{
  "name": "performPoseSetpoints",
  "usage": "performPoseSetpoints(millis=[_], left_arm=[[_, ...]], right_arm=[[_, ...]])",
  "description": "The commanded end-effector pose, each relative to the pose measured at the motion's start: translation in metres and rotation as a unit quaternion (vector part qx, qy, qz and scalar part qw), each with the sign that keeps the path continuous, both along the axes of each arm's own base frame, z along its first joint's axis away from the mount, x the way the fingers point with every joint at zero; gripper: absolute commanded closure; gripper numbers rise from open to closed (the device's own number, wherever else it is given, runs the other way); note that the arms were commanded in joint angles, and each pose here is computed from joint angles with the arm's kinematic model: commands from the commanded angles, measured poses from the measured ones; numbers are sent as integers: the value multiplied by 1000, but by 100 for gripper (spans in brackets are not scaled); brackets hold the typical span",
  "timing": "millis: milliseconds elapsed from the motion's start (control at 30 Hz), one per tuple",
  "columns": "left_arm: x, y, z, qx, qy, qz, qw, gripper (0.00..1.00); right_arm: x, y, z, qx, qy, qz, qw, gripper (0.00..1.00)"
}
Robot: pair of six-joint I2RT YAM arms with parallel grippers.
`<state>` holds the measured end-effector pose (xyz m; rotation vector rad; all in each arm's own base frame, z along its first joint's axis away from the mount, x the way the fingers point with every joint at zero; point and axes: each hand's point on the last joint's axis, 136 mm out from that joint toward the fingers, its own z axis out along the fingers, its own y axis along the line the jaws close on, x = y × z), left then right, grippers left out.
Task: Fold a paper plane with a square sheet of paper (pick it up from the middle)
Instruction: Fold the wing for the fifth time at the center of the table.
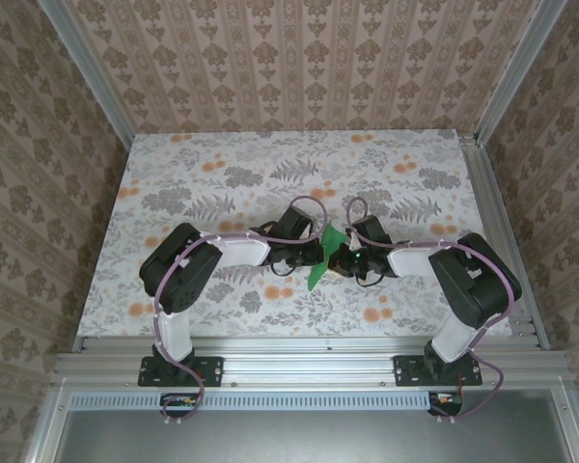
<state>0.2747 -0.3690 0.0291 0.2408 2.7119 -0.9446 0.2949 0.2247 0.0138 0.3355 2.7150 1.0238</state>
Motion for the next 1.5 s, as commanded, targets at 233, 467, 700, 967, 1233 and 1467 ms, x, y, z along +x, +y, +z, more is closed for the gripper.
performPoseSetpoints(millis=[233,467,700,967,1233,1467], left_arm=[[6,-15,14,-28,9,1,1000,88],[7,-13,4,-14,15,3,1000,88],[6,-11,-6,1,19,-1,1000,88],[4,-13,-10,-4,23,-6,1000,78],[3,-17,-2,-23,11,-19,1000,66],[2,-23,4,-49,0,-33,998,57]], right_arm=[[-10,-4,-21,-31,26,3,999,96],[-11,-5,-20,-29,27,3,999,97],[-10,-4,-16,-24,21,1,1000,97],[-9,-2,-12,-16,15,1,1000,96],[-6,-2,1,-6,2,-5,1000,95],[2,-13,23,18,-16,-25,999,92]])
